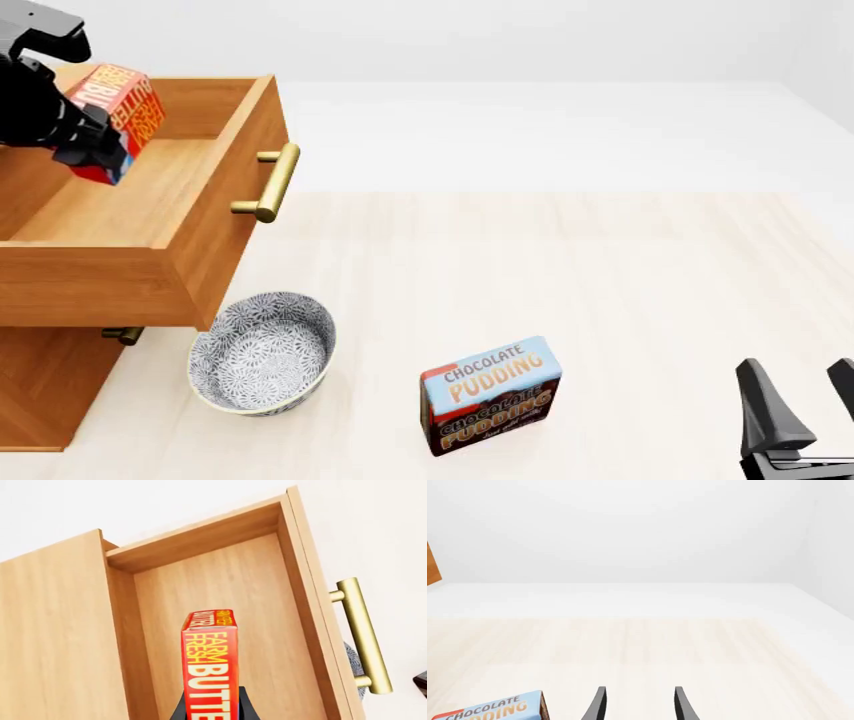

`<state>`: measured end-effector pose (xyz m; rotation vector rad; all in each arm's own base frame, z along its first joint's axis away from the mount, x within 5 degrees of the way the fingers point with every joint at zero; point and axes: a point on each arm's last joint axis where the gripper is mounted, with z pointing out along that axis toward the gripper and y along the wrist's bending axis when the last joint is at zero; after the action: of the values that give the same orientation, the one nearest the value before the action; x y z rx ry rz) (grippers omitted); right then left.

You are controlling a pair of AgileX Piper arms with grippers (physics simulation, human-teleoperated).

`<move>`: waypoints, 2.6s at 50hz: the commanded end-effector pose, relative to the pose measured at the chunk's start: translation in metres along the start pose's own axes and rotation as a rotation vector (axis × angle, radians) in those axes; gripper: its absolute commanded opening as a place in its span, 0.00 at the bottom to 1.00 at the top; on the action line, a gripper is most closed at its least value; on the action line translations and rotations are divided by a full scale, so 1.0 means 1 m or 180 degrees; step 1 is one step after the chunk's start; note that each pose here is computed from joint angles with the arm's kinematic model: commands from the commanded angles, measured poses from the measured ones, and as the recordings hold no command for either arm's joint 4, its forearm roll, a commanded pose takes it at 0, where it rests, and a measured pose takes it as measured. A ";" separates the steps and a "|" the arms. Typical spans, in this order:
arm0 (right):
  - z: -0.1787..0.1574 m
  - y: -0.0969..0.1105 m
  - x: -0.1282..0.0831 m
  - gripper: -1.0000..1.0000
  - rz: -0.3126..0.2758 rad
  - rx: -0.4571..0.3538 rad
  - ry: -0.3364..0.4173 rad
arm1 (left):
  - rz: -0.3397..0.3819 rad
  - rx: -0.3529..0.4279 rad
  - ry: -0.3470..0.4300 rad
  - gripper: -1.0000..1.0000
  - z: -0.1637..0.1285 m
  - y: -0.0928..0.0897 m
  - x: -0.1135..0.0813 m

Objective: Put the butter at the back in the top drawer of the cabinet and close it.

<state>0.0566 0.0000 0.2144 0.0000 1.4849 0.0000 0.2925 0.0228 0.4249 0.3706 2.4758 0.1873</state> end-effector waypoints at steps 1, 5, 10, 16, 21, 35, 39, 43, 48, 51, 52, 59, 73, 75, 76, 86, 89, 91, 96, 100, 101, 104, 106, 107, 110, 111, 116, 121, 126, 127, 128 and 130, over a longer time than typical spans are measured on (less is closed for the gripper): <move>0.000 0.000 0.000 1.00 0.0000 0.0000 0.0000 | 0.0060 -0.0020 -0.0027 0.00 0.002 0.001 0.001; 0.000 0.000 0.000 1.00 0.0000 0.0000 0.0000 | 0.0058 -0.0019 -0.0018 0.00 0.005 0.001 0.001; 0.000 0.000 0.000 1.00 0.0000 0.0000 0.0000 | 0.0053 -0.0018 -0.0008 0.00 0.007 0.001 0.001; 0.000 0.000 0.000 1.00 0.0000 0.0000 0.0000 | 0.0054 -0.0022 -0.0004 0.00 0.008 0.002 0.002; 0.000 0.000 0.000 1.00 0.0000 0.0000 0.0000 | 0.0048 -0.0020 0.0008 0.00 0.011 0.002 0.002; 0.000 0.000 0.000 1.00 0.0000 0.0000 0.0000 | 0.0038 -0.0007 0.0042 0.00 0.018 0.003 0.002; 0.000 0.000 0.000 1.00 0.0000 0.0000 0.0000 | 0.0040 -0.0007 0.0055 0.00 0.021 0.003 0.004; 0.000 0.000 0.000 1.00 0.0000 0.0000 0.0000 | 0.0037 -0.0004 0.0070 0.00 0.024 0.003 0.004; 0.000 0.000 0.000 1.00 0.0000 0.0000 0.0000 | 0.0034 -0.0003 0.0082 0.00 0.028 0.003 0.005; 0.000 0.000 0.000 1.00 0.0000 0.0000 0.0000 | 0.0036 -0.0006 0.0092 0.00 0.032 0.002 0.011; 0.000 0.000 0.000 1.00 0.0000 0.0000 0.0000 | 0.0036 -0.0006 0.0092 0.00 0.032 0.002 0.011; 0.000 0.000 0.000 1.00 0.0000 0.0000 0.0000 | 0.0029 -0.0019 0.0111 0.00 0.036 0.002 0.020; 0.000 0.000 0.000 1.00 0.0000 0.0000 0.0000 | 0.0020 -0.0032 0.0136 0.00 0.040 0.002 0.029; 0.000 0.000 0.000 1.00 0.0000 0.0000 0.0000 | 0.0019 -0.0033 0.0138 0.00 0.040 0.002 0.029; 0.000 0.000 0.000 1.00 0.0000 0.0000 0.0000 | 0.0019 -0.0033 0.0140 0.00 0.041 0.002 0.029; 0.000 0.000 0.000 1.00 0.0000 0.0000 0.0000 | 0.0018 -0.0040 0.0151 0.00 0.039 0.003 0.032; 0.000 0.000 0.000 1.00 0.0000 0.0000 0.0000 | 0.0015 -0.0038 0.0153 0.00 0.039 0.003 0.031; 0.000 0.000 0.000 1.00 0.0000 0.0000 0.0000 | 0.0012 -0.0038 0.0152 0.00 0.040 0.003 0.031; 0.000 0.000 0.000 1.00 0.0000 0.0000 0.0000 | 0.0009 -0.0039 0.0148 0.00 0.038 0.003 0.030; 0.000 0.000 0.000 1.00 0.0000 0.0000 0.0000 | -0.0012 -0.0036 0.0129 0.00 0.037 0.003 0.026; 0.000 0.000 0.000 1.00 0.0000 0.0000 0.0000 | -0.0016 -0.0034 0.0124 0.00 0.036 0.003 0.025; 0.000 0.000 0.000 1.00 0.0000 0.0000 0.0000 | -0.0020 -0.0028 0.0114 0.00 0.036 0.002 0.023; 0.000 0.000 0.000 1.00 0.0000 0.0000 0.0000 | -0.0023 -0.0024 0.0096 1.00 0.034 0.002 0.020; 0.000 0.000 0.000 1.00 0.0000 0.0000 0.0000 | -0.0031 -0.0018 0.0081 1.00 0.034 0.001 0.017; 0.000 0.000 0.000 1.00 0.0000 0.0000 0.0000 | -0.0046 0.0001 0.0044 1.00 0.030 -0.002 0.010; 0.000 0.000 0.000 1.00 0.0000 0.0000 0.0000 | -0.0052 0.0009 0.0010 1.00 0.027 -0.003 0.005; 0.000 0.000 0.000 1.00 0.0000 0.0000 0.0000 | -0.0050 0.0048 -0.0077 1.00 0.016 -0.007 -0.014; 0.000 0.000 0.000 1.00 0.0000 0.0000 0.0000 | -0.0046 0.0072 -0.0158 1.00 0.003 -0.010 -0.027; 0.000 0.000 0.000 1.00 0.0000 0.0000 0.0000 | -0.0036 0.0103 -0.0303 1.00 -0.012 -0.018 -0.038; 0.000 0.000 0.000 1.00 0.0000 0.0000 0.0000 | -0.0033 0.0101 -0.0322 1.00 -0.014 -0.018 -0.038; 0.000 0.000 0.000 1.00 0.0000 0.0000 0.0000 | -0.0033 0.0101 -0.0322 1.00 -0.014 -0.018 -0.038; 0.000 0.000 0.000 1.00 0.0000 0.0000 0.0000 | -0.0023 0.0112 -0.0387 1.00 -0.021 -0.022 -0.039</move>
<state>0.0566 0.0000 0.2144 0.0000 1.4849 0.0000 0.3099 0.0042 0.4344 0.3643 2.4242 0.1445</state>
